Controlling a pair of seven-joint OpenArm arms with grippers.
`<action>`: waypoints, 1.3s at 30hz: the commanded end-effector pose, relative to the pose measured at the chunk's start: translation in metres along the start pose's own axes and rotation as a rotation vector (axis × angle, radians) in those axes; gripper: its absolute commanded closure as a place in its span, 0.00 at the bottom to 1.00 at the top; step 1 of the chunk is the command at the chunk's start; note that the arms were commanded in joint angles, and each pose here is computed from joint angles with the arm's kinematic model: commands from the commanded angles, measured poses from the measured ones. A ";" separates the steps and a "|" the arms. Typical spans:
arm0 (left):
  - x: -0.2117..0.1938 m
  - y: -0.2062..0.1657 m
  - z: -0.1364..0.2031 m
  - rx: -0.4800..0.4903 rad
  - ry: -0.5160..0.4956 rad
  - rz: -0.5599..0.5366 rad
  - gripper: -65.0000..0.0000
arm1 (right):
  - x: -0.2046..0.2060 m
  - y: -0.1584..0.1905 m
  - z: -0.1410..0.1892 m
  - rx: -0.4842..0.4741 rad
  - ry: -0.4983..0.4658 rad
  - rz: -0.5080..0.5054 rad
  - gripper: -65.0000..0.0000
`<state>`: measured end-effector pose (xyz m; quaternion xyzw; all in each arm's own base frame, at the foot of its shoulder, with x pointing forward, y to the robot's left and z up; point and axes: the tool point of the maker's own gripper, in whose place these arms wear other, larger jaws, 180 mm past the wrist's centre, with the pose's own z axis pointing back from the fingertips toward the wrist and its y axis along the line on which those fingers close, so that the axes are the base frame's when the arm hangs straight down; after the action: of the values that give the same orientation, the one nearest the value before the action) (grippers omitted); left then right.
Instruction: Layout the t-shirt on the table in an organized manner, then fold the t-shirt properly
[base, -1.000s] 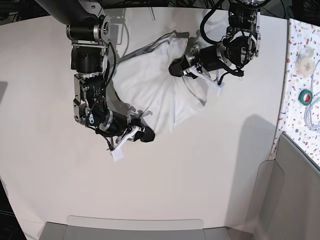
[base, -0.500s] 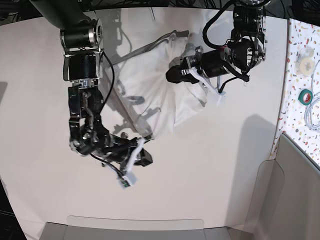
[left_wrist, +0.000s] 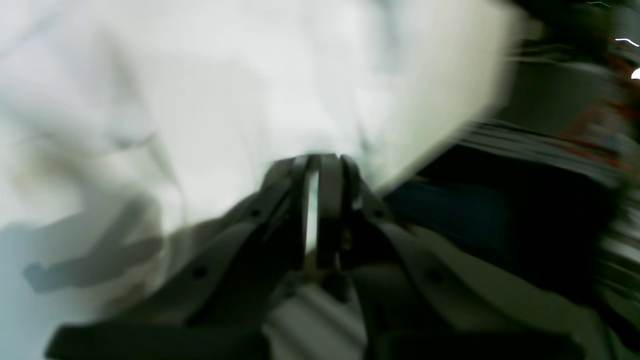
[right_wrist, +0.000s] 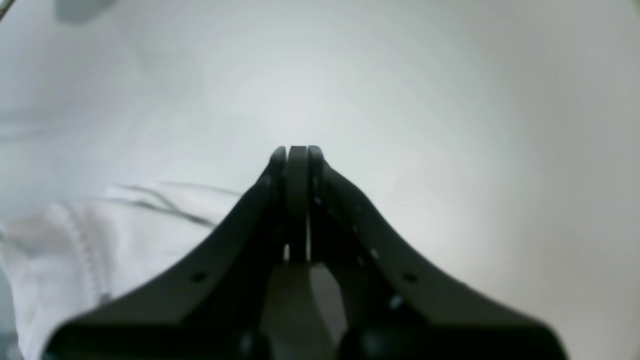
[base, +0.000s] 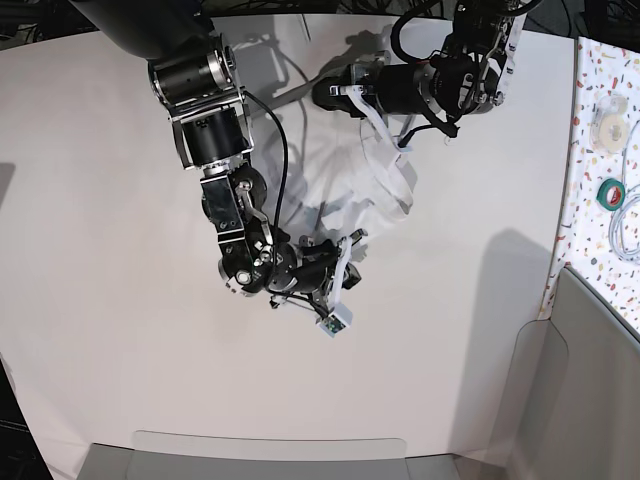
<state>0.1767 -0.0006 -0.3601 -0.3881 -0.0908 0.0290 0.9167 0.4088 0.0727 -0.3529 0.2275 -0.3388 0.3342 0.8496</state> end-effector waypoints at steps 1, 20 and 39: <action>0.006 0.003 0.002 0.023 -0.014 -0.008 0.95 | 0.010 -0.011 0.008 -0.022 -0.031 0.017 1.00; 0.112 0.087 0.026 0.387 -0.277 -0.003 0.95 | -0.093 0.006 0.104 -0.171 0.081 0.136 1.00; 0.160 0.035 0.084 0.298 -0.731 -0.118 0.95 | -0.021 -0.049 0.220 -0.408 -0.376 -0.096 1.00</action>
<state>0.3117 0.0963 -0.3163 -0.2173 -0.4032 0.1263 0.8799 0.3364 -0.1006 -0.2357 0.1347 -0.5288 0.1686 0.8209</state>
